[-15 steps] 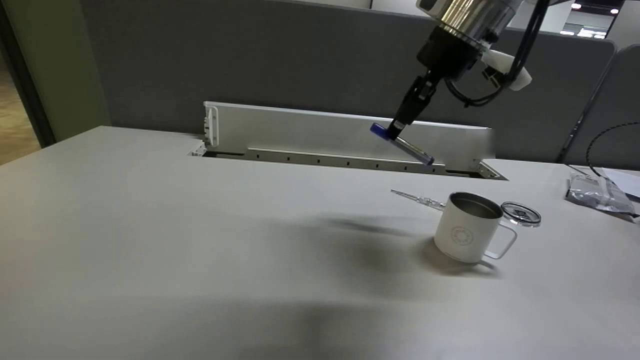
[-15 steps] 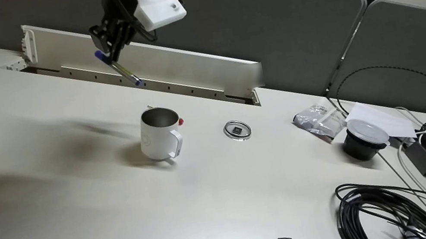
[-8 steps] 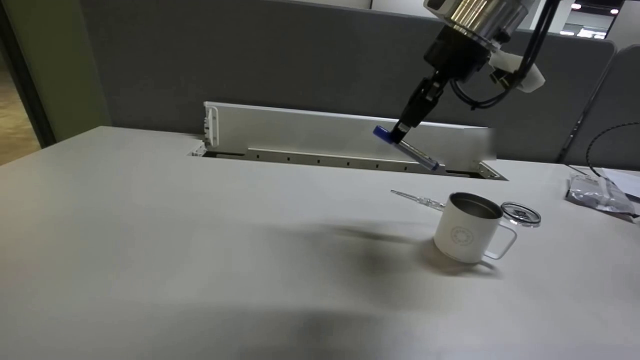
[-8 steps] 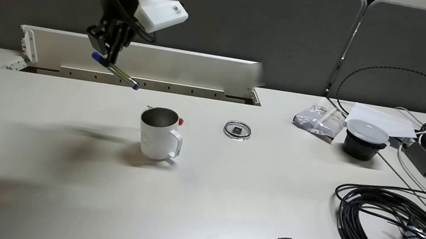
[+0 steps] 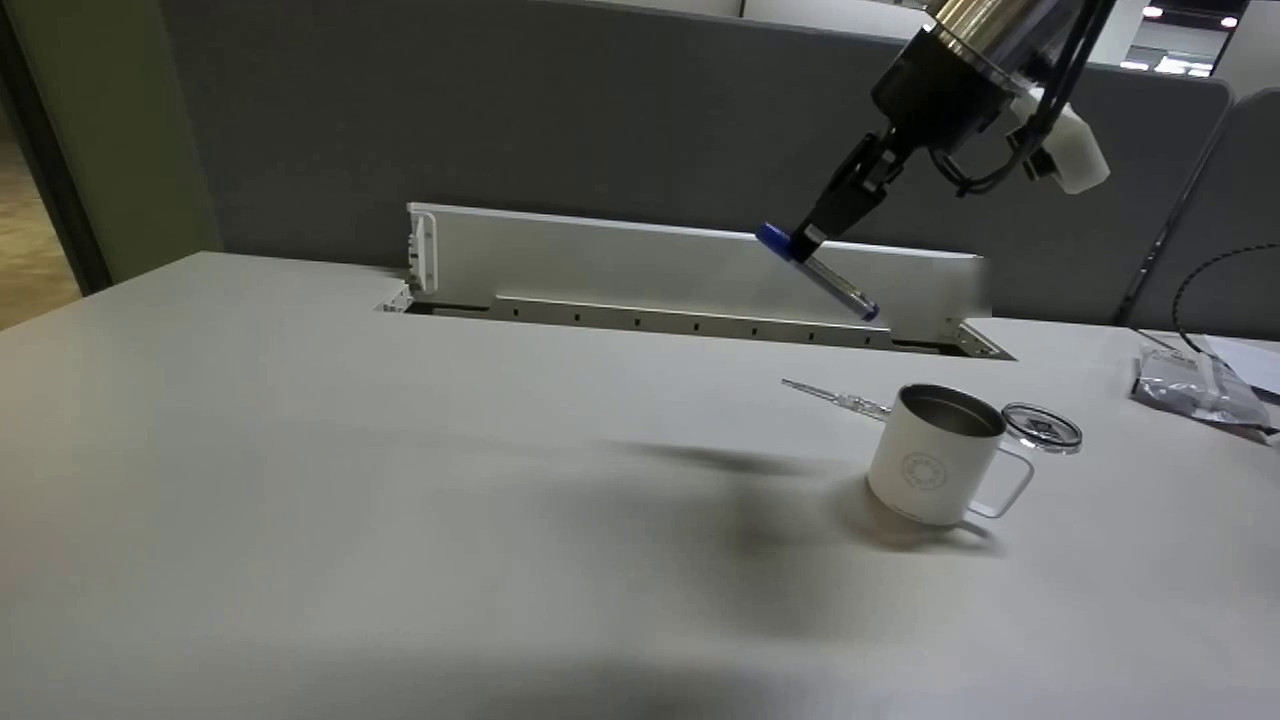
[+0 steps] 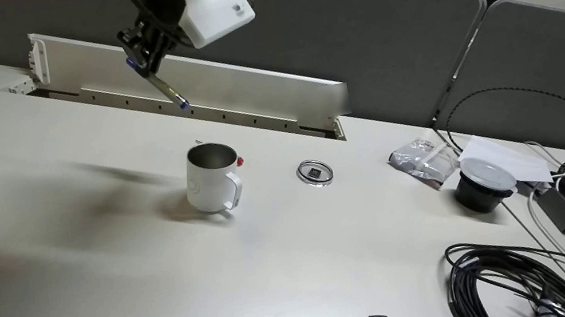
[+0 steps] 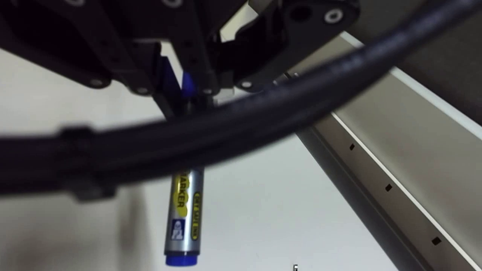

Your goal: Pick the marker and the pen one at a time and put them in the cup

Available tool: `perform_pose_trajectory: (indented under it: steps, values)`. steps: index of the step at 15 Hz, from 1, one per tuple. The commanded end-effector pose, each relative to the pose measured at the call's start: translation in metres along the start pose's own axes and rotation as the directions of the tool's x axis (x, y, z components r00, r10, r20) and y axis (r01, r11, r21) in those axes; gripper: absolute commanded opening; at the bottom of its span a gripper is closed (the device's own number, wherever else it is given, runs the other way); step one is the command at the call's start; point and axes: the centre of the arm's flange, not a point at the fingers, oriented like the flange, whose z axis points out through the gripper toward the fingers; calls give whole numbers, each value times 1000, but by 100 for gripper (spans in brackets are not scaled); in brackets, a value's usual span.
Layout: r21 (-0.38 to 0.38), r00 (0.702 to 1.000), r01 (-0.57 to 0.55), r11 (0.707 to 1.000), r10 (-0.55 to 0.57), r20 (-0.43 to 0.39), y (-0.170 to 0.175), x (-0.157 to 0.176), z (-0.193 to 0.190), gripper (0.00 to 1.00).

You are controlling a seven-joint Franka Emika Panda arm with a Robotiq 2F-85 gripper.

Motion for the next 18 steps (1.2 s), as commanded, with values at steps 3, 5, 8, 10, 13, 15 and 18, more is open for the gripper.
perform_pose_trajectory:
  steps: [3, 5, 8, 10, 13, 15, 18]
  values:
    - [-23, 994, -49, 999, 46, -104, -42, -43, -29, 7]
    - [-67, 989, -62, 996, 52, -136, -50, -61, -39, 7]
    - [-113, 980, -111, 987, 90, -175, -57, -95, -47, 7]
    - [-147, 974, -140, 979, 110, -196, -53, -114, -47, 7]
    - [-166, 967, -155, 974, 116, -226, -33, -136, -34, 7]
    - [-164, 966, -150, 975, 109, -234, -22, -145, -22, 7]
    - [-149, 961, -131, 980, 89, -260, -11, -145, 1, 7]
